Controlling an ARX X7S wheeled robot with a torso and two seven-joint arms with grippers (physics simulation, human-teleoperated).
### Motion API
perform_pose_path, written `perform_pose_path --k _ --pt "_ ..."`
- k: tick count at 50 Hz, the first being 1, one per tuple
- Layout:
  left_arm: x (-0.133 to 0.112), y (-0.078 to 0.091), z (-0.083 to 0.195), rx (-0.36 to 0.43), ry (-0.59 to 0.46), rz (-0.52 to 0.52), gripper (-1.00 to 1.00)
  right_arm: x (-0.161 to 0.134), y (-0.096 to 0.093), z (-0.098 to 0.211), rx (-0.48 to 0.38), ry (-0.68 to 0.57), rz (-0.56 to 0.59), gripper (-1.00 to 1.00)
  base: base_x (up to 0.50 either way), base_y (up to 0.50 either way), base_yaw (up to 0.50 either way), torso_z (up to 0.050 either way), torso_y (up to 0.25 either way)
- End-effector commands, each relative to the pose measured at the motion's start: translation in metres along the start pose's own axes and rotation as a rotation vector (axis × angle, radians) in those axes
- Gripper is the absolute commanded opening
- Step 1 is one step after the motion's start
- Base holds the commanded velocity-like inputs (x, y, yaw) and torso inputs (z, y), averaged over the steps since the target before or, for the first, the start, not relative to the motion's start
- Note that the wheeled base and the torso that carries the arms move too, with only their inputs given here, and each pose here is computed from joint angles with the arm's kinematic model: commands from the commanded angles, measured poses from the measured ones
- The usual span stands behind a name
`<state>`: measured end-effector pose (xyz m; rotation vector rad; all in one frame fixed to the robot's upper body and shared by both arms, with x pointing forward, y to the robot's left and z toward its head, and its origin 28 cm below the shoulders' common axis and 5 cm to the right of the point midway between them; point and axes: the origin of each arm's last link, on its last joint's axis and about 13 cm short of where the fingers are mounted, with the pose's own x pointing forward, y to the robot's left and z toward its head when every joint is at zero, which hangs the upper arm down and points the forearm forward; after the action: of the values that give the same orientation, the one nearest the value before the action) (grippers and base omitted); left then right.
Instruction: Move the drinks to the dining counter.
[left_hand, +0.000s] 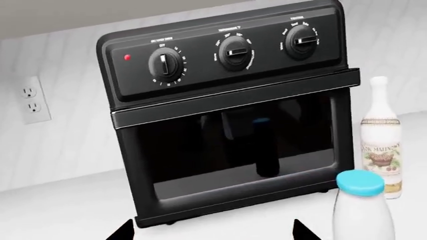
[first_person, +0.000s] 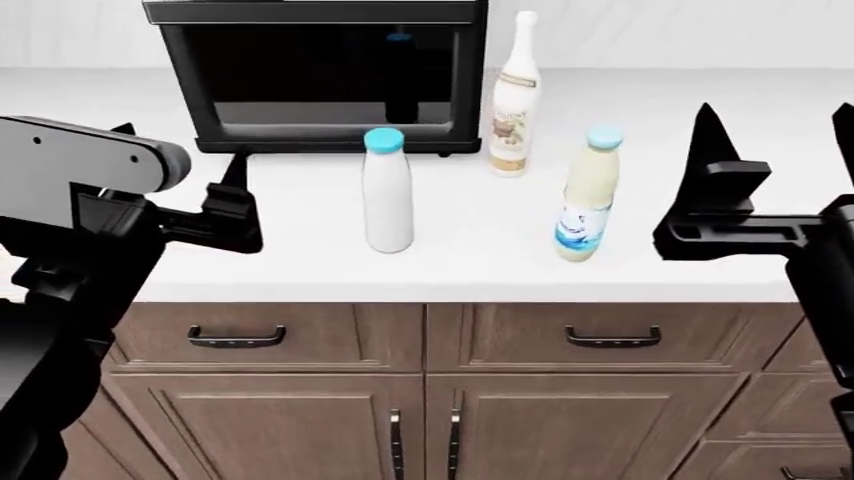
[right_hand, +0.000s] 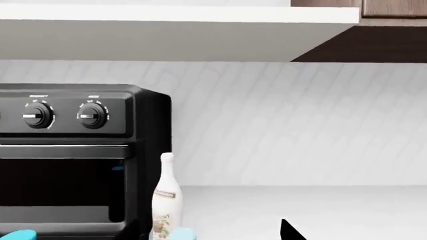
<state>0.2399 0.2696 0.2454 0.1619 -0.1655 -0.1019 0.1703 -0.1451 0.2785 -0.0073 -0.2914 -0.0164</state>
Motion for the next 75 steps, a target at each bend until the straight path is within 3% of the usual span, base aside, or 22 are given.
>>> perform_pose_path --k 1,17,24,25,27,31,32,37,51,63,75 --pt "-0.002 -0.003 0.002 0.008 -0.002 -0.012 1.0 -0.002 -0.001 0.004 0.031 -0.011 0.013 1.0 0.23 0.0 0.0 0.0 0.0" --pt "-0.003 -0.005 0.002 0.002 -0.001 -0.018 1.0 -0.002 -0.001 0.004 0.033 -0.002 0.02 1.0 0.39 0.0 0.0 0.0 0.0" --pt "-0.006 -0.01 0.004 -0.023 0.037 -0.081 1.0 0.001 -0.004 0.012 0.104 0.073 -0.006 1.0 0.03 0.0 0.0 0.0 0.0" --pt "-0.008 -0.013 0.005 -0.024 0.048 -0.107 1.0 0.0 -0.004 0.015 0.226 0.084 0.081 1.0 0.0 0.0 0.0 0.0 0.0" --pt "-0.01 -0.017 0.007 -0.024 0.055 -0.157 1.0 0.0 -0.005 0.015 0.204 0.115 0.033 1.0 0.0 0.0 0.0 0.0 0.0" --pt "-0.012 -0.023 0.009 -0.043 0.083 -0.254 1.0 -0.003 -0.005 0.017 0.202 0.173 0.06 1.0 0.0 0.0 0.0 0.0 0.0" --pt "-0.013 -0.023 0.008 -0.044 0.091 -0.271 1.0 -0.004 -0.006 0.017 0.16 0.173 0.041 1.0 0.0 0.0 0.0 0.0 0.0" --pt "-0.013 -0.025 0.006 -0.057 0.101 -0.328 1.0 -0.008 -0.008 0.021 0.139 0.167 0.041 1.0 0.0 0.0 0.0 0.0 0.0" --pt "-0.008 -0.032 -0.006 -0.048 0.177 -0.436 1.0 -0.008 -0.008 0.026 0.116 0.158 0.039 1.0 0.0 0.0 0.0 0.0 0.0" --pt "-0.004 -0.034 -0.013 -0.056 0.199 -0.463 1.0 -0.007 -0.009 0.021 0.117 0.172 0.038 1.0 0.0 0.0 0.0 0.0 0.0" --pt "0.016 -0.046 -0.025 -0.072 0.225 -0.516 1.0 -0.009 -0.01 0.017 0.124 0.177 0.031 1.0 0.0 0.0 0.0 0.0 0.0"
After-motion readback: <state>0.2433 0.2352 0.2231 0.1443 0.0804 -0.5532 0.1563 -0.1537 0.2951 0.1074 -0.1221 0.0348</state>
